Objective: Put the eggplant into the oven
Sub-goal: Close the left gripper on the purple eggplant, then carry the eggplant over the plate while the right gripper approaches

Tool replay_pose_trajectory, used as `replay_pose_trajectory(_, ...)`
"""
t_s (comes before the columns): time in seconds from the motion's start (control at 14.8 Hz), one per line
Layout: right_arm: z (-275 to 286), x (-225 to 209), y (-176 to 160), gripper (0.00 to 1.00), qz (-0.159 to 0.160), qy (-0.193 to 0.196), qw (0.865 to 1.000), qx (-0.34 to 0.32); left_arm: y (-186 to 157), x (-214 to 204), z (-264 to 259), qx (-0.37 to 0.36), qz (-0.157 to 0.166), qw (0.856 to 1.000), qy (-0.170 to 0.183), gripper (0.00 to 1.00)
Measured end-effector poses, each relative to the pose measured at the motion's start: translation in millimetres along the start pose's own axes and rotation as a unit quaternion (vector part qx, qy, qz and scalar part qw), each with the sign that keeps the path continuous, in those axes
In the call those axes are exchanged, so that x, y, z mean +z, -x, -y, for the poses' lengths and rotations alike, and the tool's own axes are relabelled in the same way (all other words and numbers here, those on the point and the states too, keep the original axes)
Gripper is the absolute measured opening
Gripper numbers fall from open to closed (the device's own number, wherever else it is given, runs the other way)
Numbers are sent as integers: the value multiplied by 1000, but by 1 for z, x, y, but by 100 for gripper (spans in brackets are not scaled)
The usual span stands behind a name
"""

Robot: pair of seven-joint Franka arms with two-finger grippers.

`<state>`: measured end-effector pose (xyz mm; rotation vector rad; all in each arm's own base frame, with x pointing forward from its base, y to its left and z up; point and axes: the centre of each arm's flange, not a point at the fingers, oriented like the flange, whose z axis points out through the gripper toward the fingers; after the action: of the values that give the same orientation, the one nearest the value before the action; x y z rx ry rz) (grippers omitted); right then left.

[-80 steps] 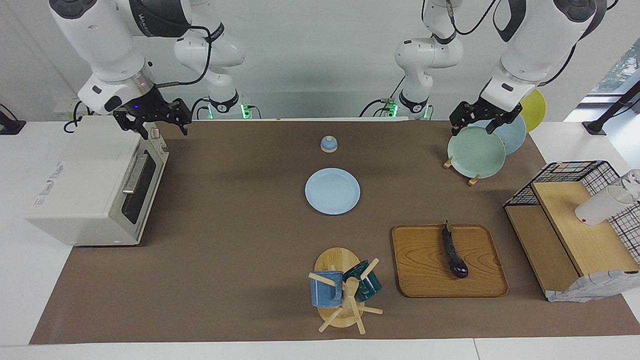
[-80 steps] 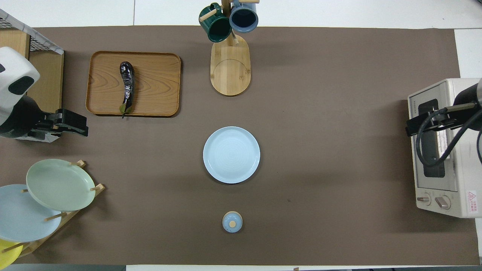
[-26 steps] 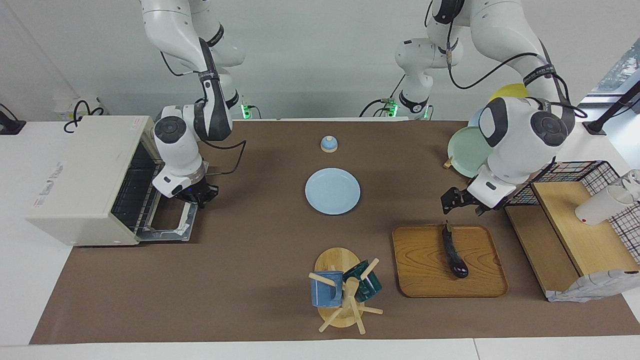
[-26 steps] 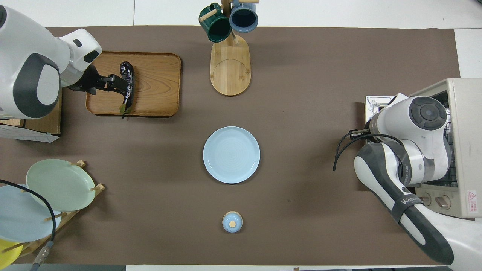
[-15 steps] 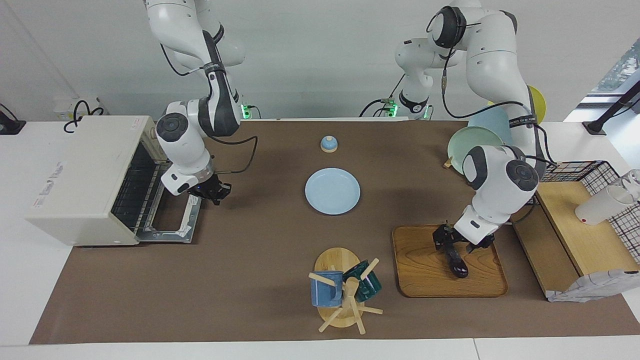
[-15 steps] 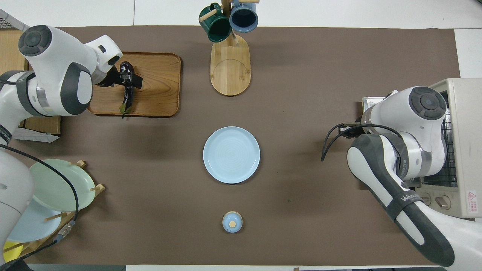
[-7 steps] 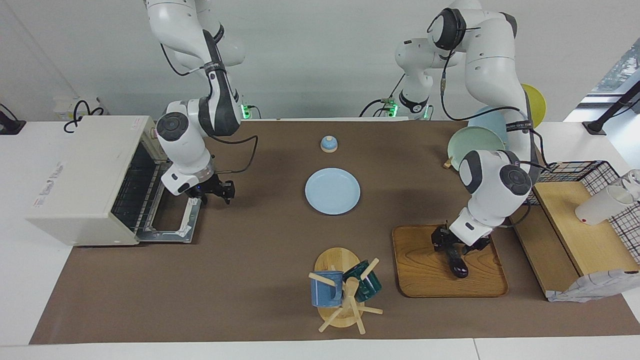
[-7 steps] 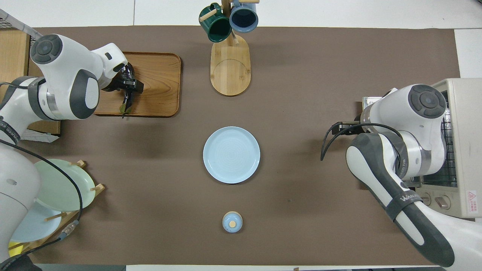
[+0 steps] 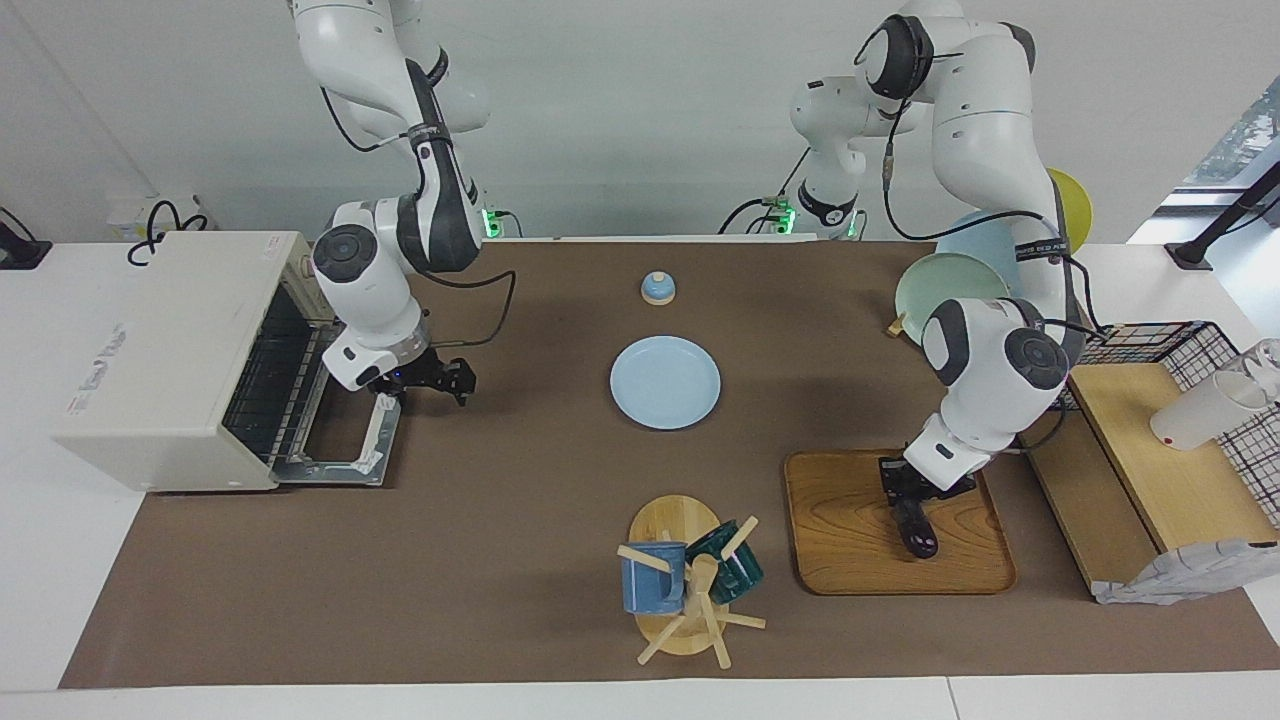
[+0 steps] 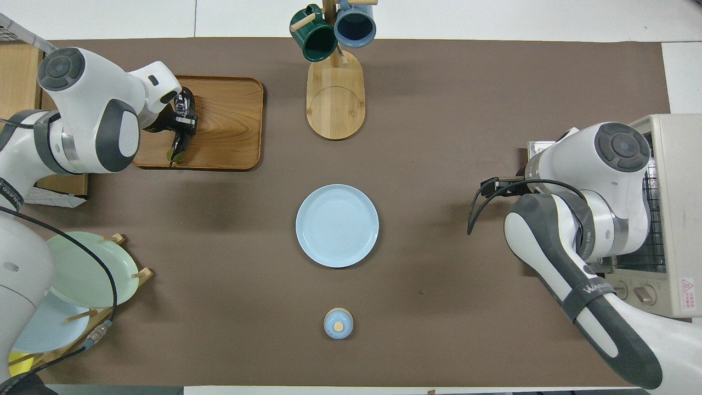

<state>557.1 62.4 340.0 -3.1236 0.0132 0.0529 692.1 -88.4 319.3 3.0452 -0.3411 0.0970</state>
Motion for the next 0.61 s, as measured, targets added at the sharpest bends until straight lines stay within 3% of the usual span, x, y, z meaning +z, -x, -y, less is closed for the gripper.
replay_pose_trajectory(0.34, 25, -13, -1, 100, 6, 3, 999, -36, -12, -49, -8, 7, 19, 1000, 4, 28)
replay_pose_trajectory(0.61, 19, -68, -9, 100, 37, 8, 999, -32, -8, -75, -19, 13, 25, 1000, 7, 28)
